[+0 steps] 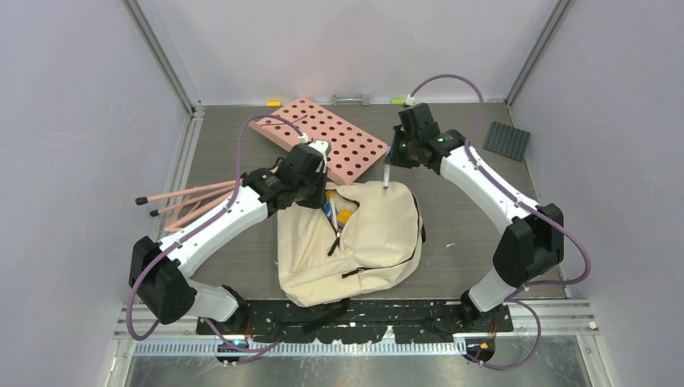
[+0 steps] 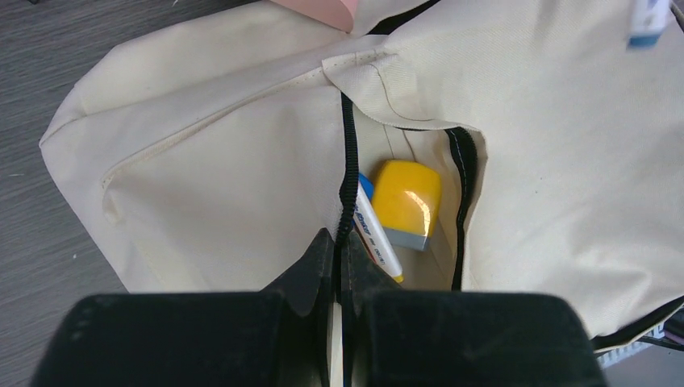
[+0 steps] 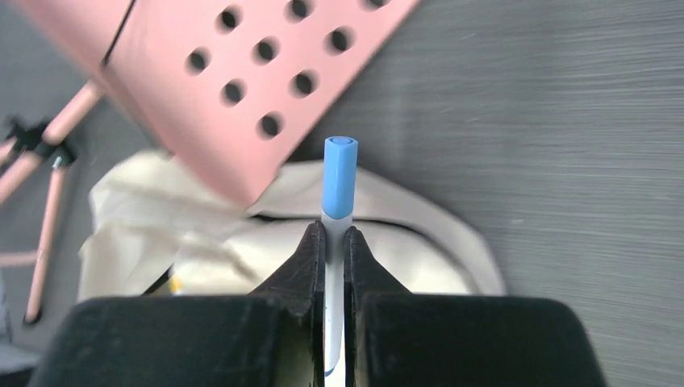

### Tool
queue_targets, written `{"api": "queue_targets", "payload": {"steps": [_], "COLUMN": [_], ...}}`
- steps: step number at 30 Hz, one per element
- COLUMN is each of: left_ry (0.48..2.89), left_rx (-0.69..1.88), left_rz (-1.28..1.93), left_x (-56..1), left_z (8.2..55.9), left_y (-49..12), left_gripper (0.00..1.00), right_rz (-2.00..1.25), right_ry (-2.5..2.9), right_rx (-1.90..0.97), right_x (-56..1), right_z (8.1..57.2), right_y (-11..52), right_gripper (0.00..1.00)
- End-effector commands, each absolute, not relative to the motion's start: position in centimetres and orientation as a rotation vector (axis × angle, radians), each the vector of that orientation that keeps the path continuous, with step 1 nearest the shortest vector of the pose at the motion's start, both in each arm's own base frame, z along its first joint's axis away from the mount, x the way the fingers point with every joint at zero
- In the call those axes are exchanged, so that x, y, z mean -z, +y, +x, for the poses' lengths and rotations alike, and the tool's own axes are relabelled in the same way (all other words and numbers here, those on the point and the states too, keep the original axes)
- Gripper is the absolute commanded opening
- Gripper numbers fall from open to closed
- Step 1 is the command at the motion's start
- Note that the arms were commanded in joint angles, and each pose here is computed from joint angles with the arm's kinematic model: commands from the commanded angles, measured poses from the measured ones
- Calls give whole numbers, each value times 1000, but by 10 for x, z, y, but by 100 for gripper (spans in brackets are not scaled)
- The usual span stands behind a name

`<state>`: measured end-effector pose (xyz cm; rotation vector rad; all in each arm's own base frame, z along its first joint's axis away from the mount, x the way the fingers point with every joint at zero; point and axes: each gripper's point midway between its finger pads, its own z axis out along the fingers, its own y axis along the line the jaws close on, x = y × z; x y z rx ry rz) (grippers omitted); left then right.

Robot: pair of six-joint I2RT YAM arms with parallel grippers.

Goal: Pack the student bag
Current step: Pick up the stationery from the center of the board, then place the stationery in the student bag.

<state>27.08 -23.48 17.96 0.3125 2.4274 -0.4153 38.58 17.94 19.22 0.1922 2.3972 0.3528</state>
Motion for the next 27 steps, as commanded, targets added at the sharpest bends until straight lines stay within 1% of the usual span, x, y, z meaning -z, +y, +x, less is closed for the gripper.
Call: {"api": "queue_targets", "payload": {"steps": [1, 6, 10, 17, 24, 27], "left_ry": [2361, 2410, 2432, 2444, 2440, 2429], "left_rx": [481, 517, 525, 519, 564, 575], "left_rz": [272, 279, 281, 277, 264, 250], "left_x": [-202, -197, -192, -194, -198, -201], "left_z": [287, 275, 269, 268, 265, 264], "left_y": [-246, -245, -244, -242, -246, -244], "left_gripper": [0, 0, 0, 0, 0, 0], "right_rz": [13, -111, -129, -211, -314, -347], "right_ry": [2365, 2321, 2282, 2283, 2335, 2386], "right_rx": [-600, -716, -785, -857, -819, -766], "right_x": [-207, -217, -222, -211, -182, -155], "right_z": [360, 334, 327, 307, 269, 254], "right_y": [242, 293, 315, 354, 362, 355], "right_gripper": [1, 1, 1, 1, 1, 1]}}
